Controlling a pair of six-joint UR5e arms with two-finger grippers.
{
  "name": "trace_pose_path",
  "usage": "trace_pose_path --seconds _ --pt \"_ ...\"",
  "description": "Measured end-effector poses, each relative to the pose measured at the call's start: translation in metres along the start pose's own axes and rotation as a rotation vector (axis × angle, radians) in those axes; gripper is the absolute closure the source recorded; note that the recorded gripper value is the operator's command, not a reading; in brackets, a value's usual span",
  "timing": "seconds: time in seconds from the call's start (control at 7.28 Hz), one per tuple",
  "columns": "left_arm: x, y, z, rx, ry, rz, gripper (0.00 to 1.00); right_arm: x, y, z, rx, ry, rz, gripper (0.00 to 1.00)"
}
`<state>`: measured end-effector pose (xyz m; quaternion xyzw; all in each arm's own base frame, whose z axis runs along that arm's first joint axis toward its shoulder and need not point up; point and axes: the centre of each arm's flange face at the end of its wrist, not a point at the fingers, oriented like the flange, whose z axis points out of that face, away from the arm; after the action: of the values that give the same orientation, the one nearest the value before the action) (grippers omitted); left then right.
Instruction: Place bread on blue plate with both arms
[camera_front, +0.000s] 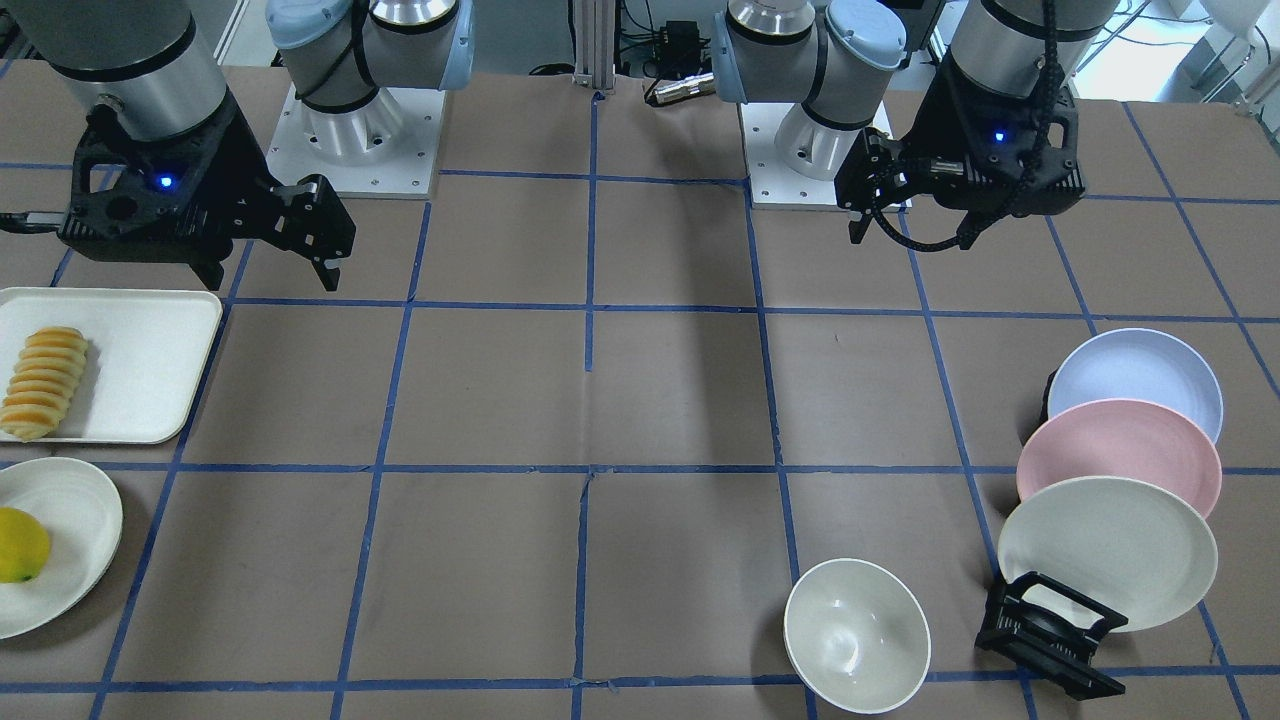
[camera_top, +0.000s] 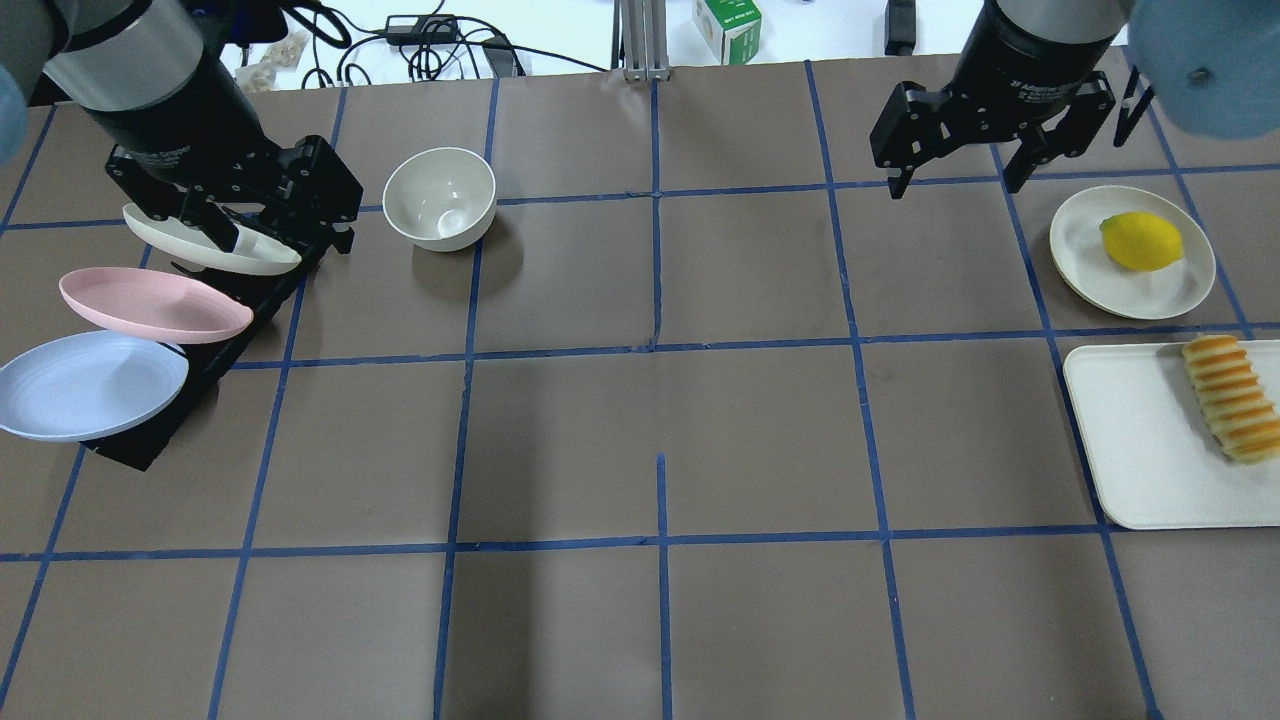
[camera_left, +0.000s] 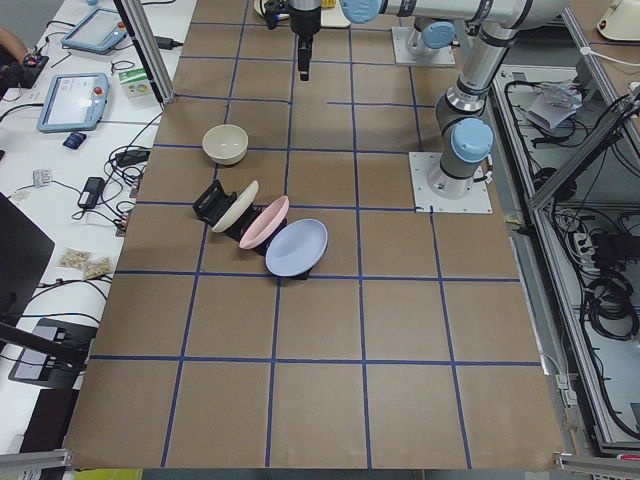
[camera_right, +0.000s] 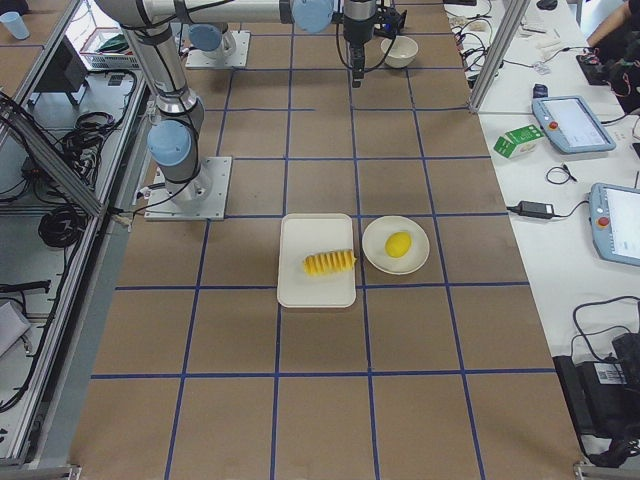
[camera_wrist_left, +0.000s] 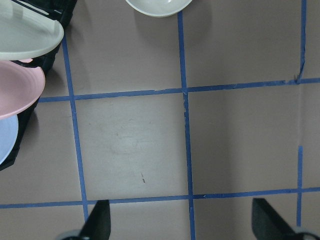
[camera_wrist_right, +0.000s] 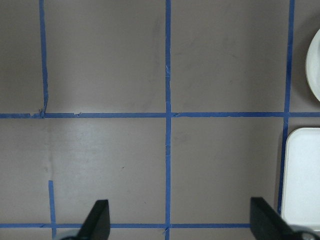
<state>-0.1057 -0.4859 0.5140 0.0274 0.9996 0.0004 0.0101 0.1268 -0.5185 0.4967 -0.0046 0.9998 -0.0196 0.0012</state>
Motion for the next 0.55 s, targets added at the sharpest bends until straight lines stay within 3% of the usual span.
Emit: trace_pose_path --seconds 0.55 --pt "-0.001 0.0 -0.0017 0.005 0.0 0.001 0.0 0.0 0.0 0.0001 0.0 0.0 0.0 0.0"
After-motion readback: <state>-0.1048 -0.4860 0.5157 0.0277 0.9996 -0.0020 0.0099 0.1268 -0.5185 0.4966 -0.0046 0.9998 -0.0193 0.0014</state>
